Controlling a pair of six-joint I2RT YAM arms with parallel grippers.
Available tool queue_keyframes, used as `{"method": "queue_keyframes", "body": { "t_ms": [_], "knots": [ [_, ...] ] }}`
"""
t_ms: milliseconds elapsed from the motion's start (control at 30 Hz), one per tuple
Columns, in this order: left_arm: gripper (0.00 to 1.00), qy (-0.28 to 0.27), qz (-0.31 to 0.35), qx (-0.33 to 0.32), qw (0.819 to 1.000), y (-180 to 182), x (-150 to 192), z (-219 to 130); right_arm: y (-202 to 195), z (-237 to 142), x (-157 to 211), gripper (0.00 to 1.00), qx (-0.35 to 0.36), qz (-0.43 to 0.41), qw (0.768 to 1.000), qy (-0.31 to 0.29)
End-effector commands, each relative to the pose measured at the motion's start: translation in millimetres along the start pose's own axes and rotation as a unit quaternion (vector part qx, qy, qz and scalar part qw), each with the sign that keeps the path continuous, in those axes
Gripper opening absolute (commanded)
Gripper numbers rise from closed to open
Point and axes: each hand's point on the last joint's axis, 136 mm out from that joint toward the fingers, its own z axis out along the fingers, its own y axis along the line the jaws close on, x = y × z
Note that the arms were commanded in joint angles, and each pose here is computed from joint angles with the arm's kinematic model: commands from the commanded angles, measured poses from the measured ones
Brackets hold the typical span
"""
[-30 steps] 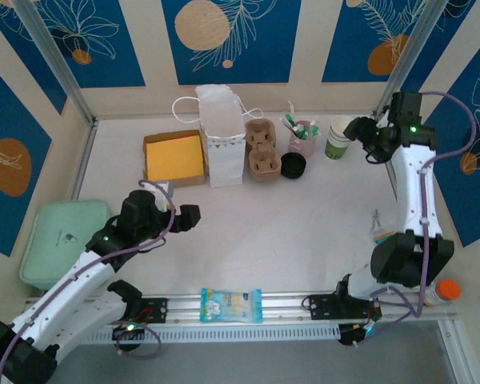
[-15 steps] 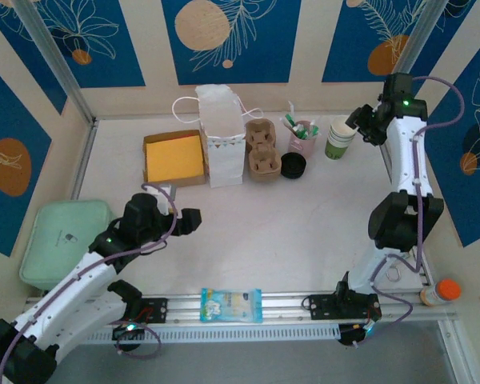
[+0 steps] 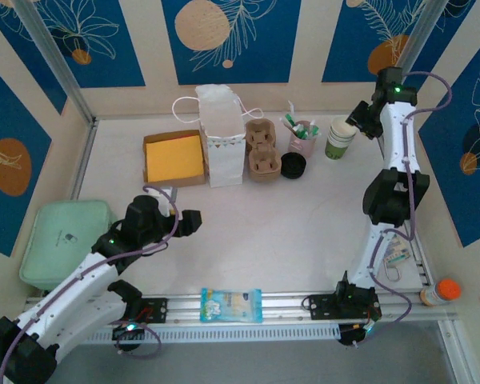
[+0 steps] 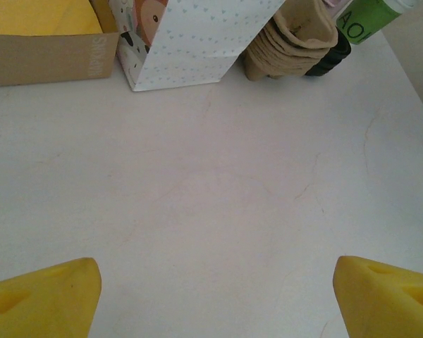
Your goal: Pack the takeout coffee
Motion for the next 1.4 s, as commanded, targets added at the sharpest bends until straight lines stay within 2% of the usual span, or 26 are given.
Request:
{"method": "queue_keyframes", "body": {
  "t_ms": [0,333,633,833,933,1167,1367],
  "knots": [
    [0.85,0.002,0.001,0.011,1.000,-4.8,2.1,1.2,3.4,4.5,5.4,0.46,0.006,-0.009,1.000,0.019],
    [0.85,0.003,0.005,0.004,1.000,-2.4,2.9,0.0,2.9,29.7,8.1,0.41,0.024,-0.016,0.999,0.039],
    [0.86,-0.001,0.008,0.000,1.000,-0.6,2.0,-0.2,0.9,34.6,5.5,0.38,0.033,-0.017,0.999,0.035],
    [0.86,-0.001,0.011,-0.004,1.000,0.4,1.8,-1.8,0.1,36.6,3.1,0.26,0.037,-0.016,0.999,0.033],
    [0.86,-0.005,0.012,-0.005,1.000,0.8,0.9,-3.9,0.1,37.0,2.5,0.24,0.036,-0.015,0.999,0.034],
    [0.86,-0.012,0.013,-0.008,1.000,1.3,-0.7,-8.6,-1.8,33.9,3.4,0.25,0.042,-0.013,0.998,0.034],
    [0.86,-0.011,0.016,-0.009,1.000,1.4,-0.9,-9.7,-4.3,20.4,-3.8,0.34,0.047,-0.007,0.999,0.010]
  ]
}}
